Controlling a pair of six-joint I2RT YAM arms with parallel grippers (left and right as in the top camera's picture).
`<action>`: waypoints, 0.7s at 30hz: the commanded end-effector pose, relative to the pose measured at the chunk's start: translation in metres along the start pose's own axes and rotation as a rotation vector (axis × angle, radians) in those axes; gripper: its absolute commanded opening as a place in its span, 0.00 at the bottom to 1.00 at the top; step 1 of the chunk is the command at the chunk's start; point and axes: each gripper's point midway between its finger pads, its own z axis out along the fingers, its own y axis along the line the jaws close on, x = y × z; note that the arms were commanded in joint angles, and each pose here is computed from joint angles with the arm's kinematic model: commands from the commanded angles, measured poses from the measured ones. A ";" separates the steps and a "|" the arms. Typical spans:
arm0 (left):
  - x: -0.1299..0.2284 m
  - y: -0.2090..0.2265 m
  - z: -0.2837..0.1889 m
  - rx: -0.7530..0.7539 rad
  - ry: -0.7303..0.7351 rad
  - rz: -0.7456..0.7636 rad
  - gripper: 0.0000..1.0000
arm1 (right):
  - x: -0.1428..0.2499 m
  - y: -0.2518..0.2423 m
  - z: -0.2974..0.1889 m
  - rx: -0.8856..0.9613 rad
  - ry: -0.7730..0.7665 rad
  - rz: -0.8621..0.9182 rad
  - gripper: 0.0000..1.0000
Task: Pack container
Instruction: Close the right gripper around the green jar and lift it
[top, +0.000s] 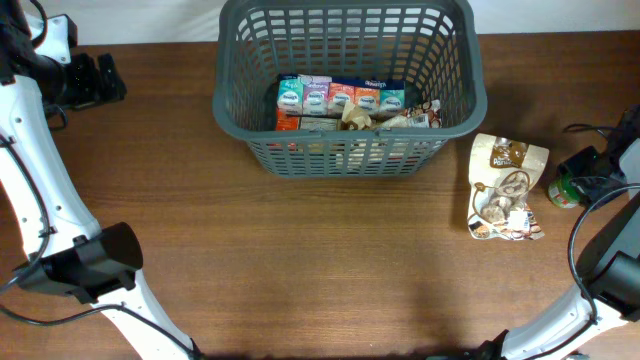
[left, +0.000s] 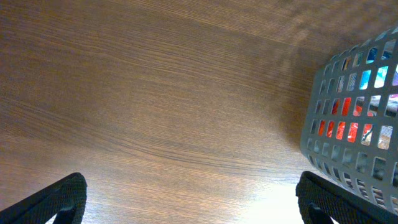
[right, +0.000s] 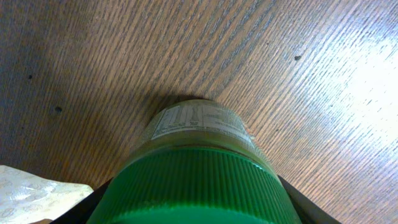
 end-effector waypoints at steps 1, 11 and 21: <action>0.001 0.002 0.005 -0.004 0.015 -0.017 0.99 | 0.004 0.001 0.000 -0.002 0.010 -0.002 0.59; 0.001 0.002 0.005 -0.004 0.015 -0.017 0.99 | 0.010 0.000 -0.012 0.007 0.047 -0.003 0.35; 0.001 0.002 0.005 -0.004 0.015 -0.017 0.99 | -0.017 0.051 -0.138 -0.128 -0.157 -0.126 0.28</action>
